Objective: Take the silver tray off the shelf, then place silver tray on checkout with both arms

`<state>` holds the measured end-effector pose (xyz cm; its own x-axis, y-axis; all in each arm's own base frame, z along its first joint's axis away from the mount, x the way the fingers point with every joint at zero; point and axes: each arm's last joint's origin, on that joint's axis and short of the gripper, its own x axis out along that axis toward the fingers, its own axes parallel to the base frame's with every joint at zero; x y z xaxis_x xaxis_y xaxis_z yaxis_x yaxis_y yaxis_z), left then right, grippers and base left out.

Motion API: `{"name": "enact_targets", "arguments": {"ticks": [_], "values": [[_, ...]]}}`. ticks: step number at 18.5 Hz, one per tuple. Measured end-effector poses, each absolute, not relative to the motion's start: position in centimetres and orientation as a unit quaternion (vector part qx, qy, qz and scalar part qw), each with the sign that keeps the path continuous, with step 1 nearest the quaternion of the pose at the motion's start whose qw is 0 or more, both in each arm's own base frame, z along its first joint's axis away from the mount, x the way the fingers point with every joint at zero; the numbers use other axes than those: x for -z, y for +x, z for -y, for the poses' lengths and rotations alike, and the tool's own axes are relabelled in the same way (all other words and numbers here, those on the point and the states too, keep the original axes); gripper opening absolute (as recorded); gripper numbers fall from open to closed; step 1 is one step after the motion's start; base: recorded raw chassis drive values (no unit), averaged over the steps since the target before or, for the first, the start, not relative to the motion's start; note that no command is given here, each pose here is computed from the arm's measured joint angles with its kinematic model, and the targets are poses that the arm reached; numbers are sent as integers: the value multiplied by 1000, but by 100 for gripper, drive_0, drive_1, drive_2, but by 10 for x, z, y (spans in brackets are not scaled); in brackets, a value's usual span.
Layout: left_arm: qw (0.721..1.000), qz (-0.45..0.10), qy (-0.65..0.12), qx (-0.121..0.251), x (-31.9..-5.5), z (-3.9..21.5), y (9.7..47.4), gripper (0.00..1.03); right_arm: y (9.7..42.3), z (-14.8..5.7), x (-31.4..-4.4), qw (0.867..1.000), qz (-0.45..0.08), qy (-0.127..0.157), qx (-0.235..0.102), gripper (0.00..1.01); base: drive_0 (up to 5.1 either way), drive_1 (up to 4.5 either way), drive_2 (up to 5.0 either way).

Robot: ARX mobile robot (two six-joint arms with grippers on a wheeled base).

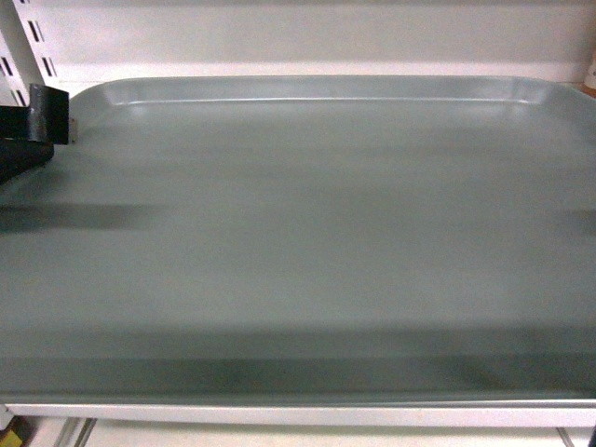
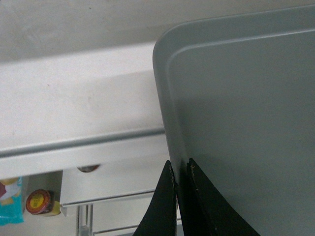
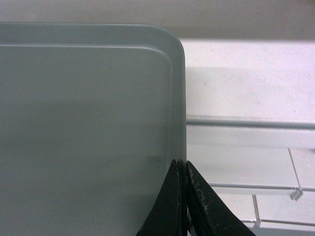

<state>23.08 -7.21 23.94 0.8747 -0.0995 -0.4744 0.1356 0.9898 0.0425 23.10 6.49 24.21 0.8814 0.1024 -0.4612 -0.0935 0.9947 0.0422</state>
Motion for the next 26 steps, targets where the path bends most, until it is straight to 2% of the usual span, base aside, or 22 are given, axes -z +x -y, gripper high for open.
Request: {"name": "enact_targets", "arguments": {"ticks": [26], "values": [[967, -244, 37, 64, -239, 73, 230, 4, 230, -63, -243, 970, -239, 9, -48, 2, 15, -411, 441]]}}
